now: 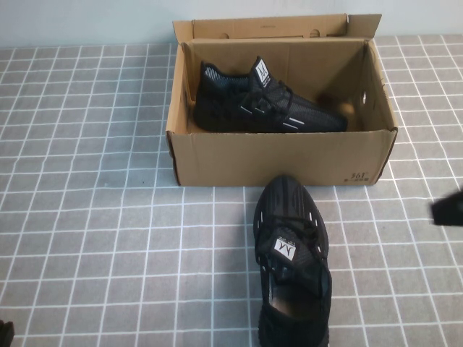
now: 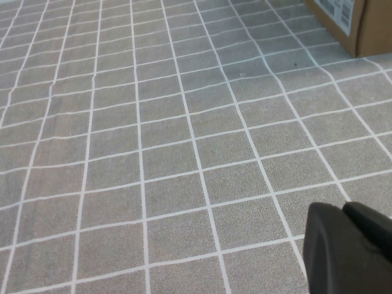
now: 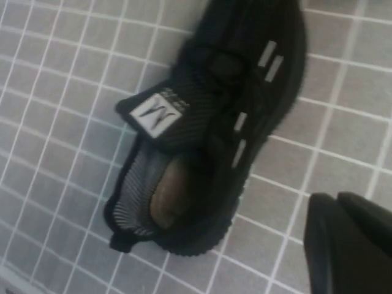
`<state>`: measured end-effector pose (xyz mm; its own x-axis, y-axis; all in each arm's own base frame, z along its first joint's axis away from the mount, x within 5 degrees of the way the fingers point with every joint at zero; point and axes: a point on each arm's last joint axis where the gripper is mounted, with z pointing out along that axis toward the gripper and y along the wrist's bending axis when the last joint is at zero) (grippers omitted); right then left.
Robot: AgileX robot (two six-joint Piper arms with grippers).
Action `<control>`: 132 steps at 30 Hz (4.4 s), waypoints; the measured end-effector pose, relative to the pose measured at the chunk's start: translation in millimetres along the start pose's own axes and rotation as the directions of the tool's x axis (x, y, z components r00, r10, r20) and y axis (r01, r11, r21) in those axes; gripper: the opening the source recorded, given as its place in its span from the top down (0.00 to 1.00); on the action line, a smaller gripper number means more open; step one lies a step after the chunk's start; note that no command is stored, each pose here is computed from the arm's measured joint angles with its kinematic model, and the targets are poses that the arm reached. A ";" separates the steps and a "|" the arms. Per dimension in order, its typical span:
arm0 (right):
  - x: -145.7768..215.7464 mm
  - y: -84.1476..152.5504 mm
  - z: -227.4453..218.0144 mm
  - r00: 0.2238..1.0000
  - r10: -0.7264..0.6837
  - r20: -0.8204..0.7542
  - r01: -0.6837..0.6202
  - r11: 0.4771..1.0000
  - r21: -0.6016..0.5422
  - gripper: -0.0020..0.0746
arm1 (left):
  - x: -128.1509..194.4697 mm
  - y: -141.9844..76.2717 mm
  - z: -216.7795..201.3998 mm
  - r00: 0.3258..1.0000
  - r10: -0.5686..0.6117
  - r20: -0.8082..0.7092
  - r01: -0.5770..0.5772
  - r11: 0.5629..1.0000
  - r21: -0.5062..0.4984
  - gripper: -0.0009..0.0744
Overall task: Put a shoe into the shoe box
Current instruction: Pick up the shoe from the table, then hand over the shoe
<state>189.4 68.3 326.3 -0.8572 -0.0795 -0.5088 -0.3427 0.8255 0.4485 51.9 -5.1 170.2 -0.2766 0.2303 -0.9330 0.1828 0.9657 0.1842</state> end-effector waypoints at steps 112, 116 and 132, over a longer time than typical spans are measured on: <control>-80.9 144.0 13.3 0.443 -0.884 -0.150 0.897 0.434 0.089 0.96 | -3.8 0.5 -0.1 0.999 0.004 0.041 -0.004 1.000 -0.006 0.99; -81.6 143.5 18.9 0.478 -0.864 -0.158 0.878 0.470 0.089 0.96 | -23.3 0.7 -2.9 0.946 -0.197 0.257 0.193 0.980 0.043 0.99; -86.0 143.4 28.3 0.507 -0.850 -0.143 0.862 0.497 0.102 0.96 | -56.4 4.5 -6.9 0.826 -0.537 0.173 0.519 0.843 0.140 0.99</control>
<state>224.9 209.4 413.5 -0.1983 -0.8216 -0.5344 -0.8696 0.3990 -0.2908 61.8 -12.9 225.7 -0.1635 -0.3493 -0.9226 0.1426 0.9170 -0.3725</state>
